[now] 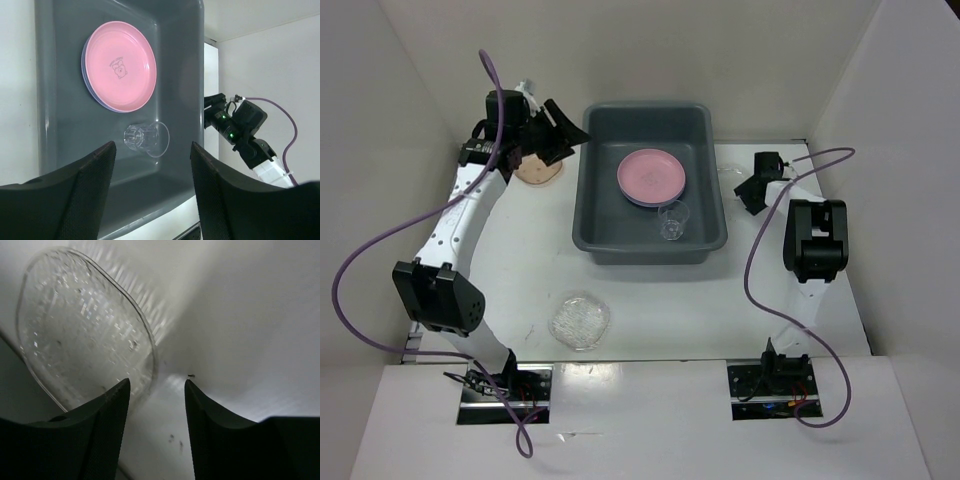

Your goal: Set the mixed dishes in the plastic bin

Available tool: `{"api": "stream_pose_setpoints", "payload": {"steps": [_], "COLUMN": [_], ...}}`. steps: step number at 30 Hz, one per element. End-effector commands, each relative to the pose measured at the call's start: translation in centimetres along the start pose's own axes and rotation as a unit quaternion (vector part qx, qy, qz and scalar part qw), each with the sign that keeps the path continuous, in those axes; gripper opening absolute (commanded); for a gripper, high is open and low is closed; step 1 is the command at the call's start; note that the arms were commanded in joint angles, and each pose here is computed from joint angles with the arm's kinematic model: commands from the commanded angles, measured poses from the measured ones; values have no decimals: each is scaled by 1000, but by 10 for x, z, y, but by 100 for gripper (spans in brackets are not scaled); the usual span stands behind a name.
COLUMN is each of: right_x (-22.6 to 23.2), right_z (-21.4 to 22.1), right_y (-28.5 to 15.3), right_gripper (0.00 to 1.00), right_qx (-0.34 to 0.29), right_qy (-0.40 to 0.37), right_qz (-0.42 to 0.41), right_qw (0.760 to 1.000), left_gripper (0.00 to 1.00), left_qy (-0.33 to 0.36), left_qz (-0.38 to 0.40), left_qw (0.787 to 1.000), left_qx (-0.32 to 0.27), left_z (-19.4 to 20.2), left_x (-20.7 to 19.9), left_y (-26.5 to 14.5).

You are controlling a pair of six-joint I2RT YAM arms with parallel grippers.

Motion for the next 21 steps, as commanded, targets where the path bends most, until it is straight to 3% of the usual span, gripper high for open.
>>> {"api": "stream_pose_setpoints", "payload": {"steps": [1,5,12,15,19,21], "right_x": [31,33,35,29,23,26], "right_z": [-22,-20,-37,-56,-109,-123], "right_y": [6,13,-5,-34,-119,-148], "right_gripper": [52,37,1,0,0,0], "right_qx": [-26,-20,-57,-105,-246,-277], "right_qy": [16,21,30,39,74,72], "right_qz": [-43,-43,-36,-12,-10,-21], "right_qw": [999,999,997,994,966,958], "left_gripper": [65,49,48,48,48,48], "left_qy": [29,32,19,13,13,13], "left_qz": [12,10,4,5,5,5], "left_qw": [999,999,999,999,999,999], "left_qx": [-23,-35,-38,-45,-45,-45], "left_z": [-9,-13,-20,-26,-26,-26], "left_x": [-11,-13,-1,3,3,3], "left_y": [-21,-26,-24,-26,-26,-26]}}
Point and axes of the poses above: each gripper's point midway between its finger pads, its own y axis out along the fingers, its own x axis along the line the jaws close on, z = x × y, the point moved 4 cm from there along -y, back along the fingers, and after that the axes turned 5 degrees about y, right-handed, at the moved point
